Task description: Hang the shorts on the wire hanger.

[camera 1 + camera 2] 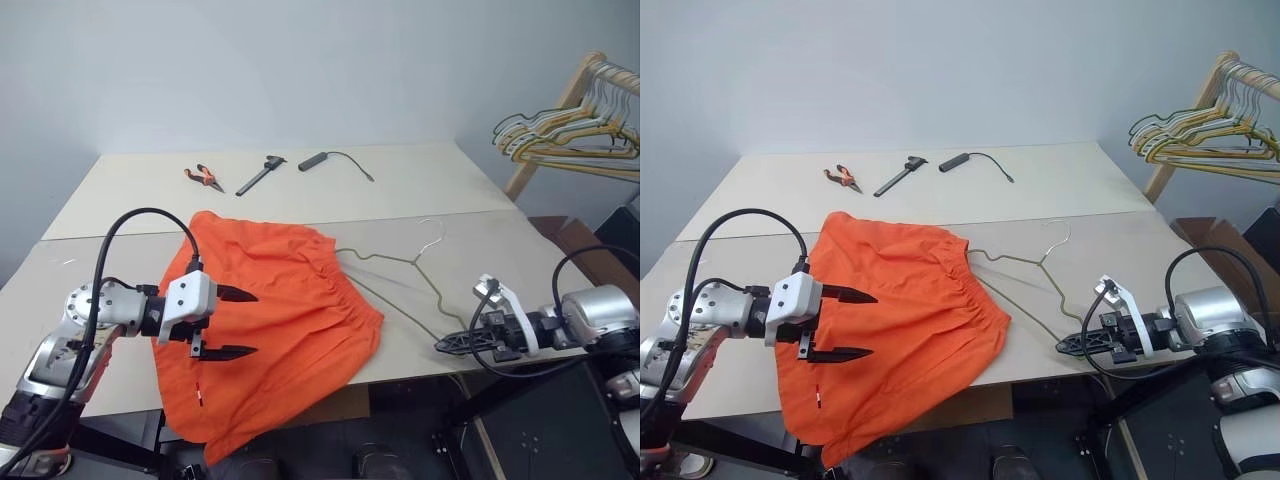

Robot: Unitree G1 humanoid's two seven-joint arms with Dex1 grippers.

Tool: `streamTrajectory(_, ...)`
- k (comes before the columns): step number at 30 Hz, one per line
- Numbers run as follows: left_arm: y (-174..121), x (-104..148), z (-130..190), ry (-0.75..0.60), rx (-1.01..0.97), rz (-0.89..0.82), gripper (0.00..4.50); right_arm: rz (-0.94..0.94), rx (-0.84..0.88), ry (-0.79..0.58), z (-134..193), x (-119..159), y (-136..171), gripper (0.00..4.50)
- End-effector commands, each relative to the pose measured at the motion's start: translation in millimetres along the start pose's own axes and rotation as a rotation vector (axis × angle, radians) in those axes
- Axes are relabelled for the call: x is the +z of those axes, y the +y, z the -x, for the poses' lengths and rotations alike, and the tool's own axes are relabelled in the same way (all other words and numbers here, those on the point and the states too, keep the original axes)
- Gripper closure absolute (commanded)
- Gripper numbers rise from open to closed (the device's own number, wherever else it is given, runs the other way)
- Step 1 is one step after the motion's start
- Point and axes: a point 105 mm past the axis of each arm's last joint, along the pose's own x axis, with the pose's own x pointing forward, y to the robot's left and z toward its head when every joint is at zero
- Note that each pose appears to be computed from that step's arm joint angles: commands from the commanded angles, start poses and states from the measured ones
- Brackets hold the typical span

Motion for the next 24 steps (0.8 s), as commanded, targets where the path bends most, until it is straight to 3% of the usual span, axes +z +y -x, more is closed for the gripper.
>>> streamTrajectory(1,-0.8,5.6,-0.7,0.011,0.001,-0.061,0.05,0.053,0.036,0.012,-1.3,9.2,9.1,4.50)
streamTrajectory(12,4.1,7.0,-4.7,0.008,0.006,-0.073,0.05,0.048,-0.037,-0.023,-17.4,41.1,-8.5,4.50)
streamTrajectory(24,0.7,4.8,-5.4,0.018,0.011,-0.065,0.05,0.147,-0.007,0.069,-32.8,55.3,-1.1,4.50)
